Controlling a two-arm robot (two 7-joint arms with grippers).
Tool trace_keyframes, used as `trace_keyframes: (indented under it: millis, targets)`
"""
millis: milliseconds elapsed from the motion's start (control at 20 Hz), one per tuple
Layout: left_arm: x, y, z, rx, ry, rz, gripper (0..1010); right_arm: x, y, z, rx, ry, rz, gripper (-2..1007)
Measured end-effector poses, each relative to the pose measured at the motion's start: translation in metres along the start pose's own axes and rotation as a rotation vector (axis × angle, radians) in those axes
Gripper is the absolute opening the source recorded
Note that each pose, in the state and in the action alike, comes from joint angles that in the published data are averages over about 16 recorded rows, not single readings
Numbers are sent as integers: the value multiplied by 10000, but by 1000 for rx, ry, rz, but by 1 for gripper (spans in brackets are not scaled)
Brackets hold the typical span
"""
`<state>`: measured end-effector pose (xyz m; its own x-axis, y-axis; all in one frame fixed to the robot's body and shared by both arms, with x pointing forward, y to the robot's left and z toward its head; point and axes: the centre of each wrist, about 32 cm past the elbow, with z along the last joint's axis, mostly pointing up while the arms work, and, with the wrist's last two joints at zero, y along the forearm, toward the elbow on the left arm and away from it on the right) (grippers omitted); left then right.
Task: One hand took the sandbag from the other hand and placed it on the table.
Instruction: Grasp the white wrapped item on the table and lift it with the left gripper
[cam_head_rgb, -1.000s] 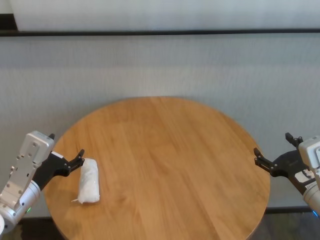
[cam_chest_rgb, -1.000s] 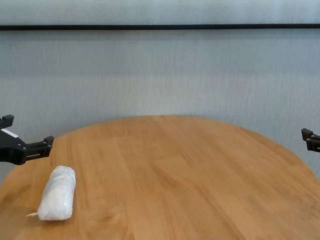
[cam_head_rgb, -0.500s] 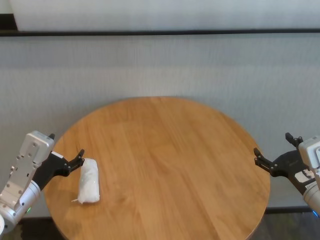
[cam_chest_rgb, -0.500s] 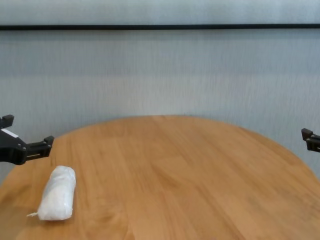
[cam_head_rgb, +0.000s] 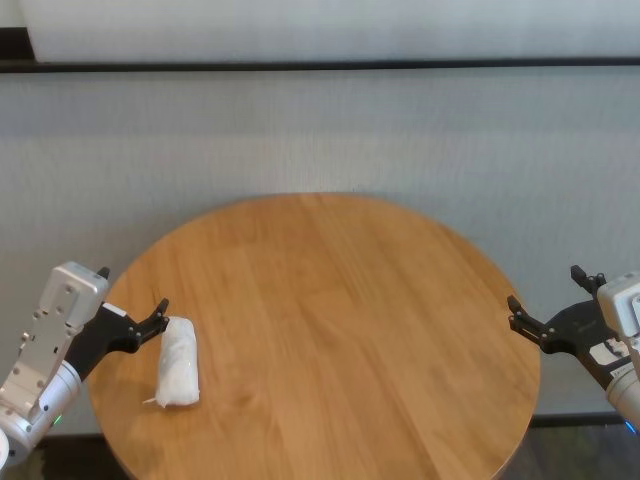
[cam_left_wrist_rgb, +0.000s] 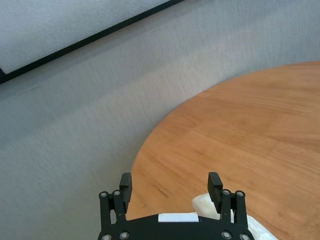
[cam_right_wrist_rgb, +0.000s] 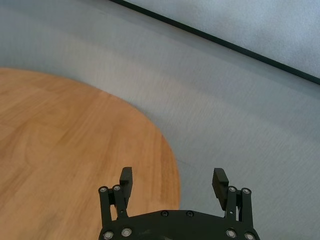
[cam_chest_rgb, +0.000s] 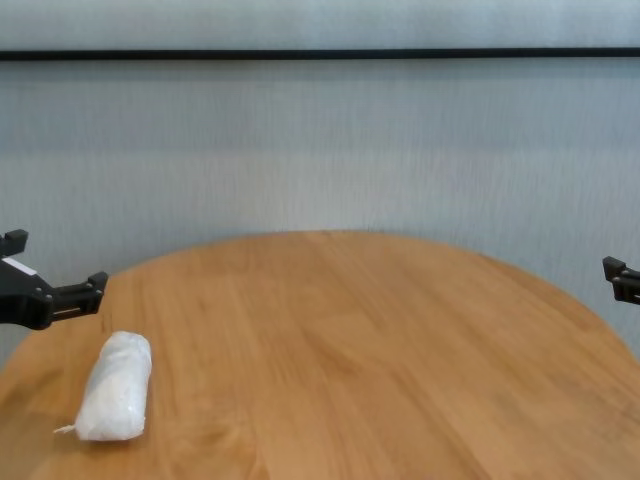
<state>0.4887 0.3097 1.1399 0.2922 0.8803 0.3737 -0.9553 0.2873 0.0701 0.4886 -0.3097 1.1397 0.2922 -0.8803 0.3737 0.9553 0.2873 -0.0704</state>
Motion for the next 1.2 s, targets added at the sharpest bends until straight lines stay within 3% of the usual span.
trace_keyframes:
  millis: [750,1200]
  targets:
    - [4,-3,1,1,0,-5,1000,0,0,0,0,0,0,1007]
    - [144,-74,73,43,-5,-53,1000,0,0,0,0,0,0,1007]
